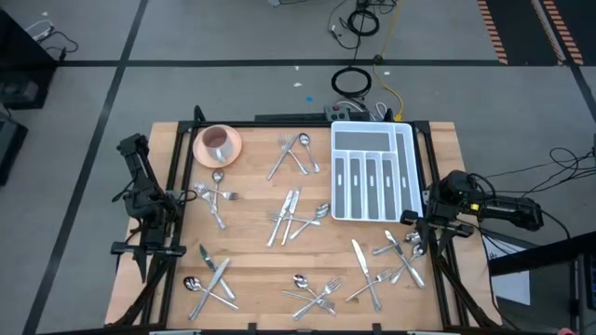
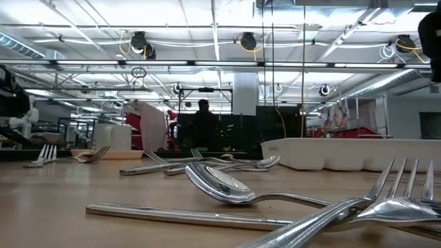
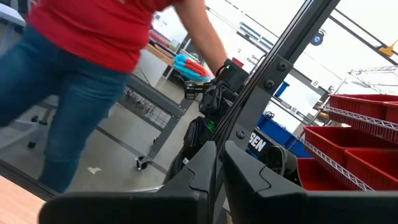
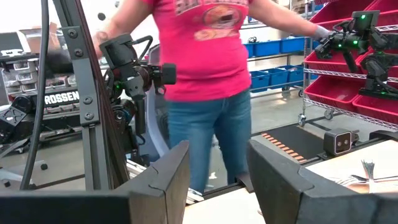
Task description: Sort silverware
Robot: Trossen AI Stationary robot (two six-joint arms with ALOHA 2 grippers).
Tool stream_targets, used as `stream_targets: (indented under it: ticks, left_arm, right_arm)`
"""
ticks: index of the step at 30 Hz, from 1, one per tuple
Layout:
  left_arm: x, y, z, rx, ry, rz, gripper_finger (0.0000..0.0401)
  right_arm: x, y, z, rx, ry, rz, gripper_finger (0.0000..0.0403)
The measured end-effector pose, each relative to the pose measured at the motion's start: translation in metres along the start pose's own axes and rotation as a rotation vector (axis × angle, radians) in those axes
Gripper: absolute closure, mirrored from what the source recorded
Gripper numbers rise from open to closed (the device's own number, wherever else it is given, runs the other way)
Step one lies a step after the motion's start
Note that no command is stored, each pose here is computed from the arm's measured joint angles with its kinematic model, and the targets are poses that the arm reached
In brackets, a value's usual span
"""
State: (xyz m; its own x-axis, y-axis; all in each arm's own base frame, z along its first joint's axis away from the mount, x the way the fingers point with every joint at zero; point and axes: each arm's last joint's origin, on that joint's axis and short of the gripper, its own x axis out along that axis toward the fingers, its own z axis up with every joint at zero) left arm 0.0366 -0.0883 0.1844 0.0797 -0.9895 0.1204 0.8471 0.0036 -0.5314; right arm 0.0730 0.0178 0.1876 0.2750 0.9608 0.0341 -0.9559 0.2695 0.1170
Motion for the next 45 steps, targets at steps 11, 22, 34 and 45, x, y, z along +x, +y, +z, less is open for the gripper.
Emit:
stream_targets:
  ticks: [11,22,34,45]
  left_arm:
    - [-0.004,0.006,0.015,0.72,-0.219,0.439,0.0367]
    - [-0.013,-0.008,0.038,1.196,-0.415,0.711,0.0367]
    - [-0.016,-0.016,0.044,1.268,-0.517,0.689,0.0367]
    - [-0.021,-0.034,0.05,1.559,-0.682,0.465,0.0367]
  right_arm:
    - [0.0,0.0,0.0,0.0,0.0,0.0,0.0252]
    - [0.0,-0.002,0.002,-0.125,-0.034,-0.097,0.0252]
    - [-0.005,-0.008,0.019,-0.328,-0.231,-0.518,0.0252]
    - [-0.015,0.011,0.052,-0.559,-0.67,-0.789,0.0252]
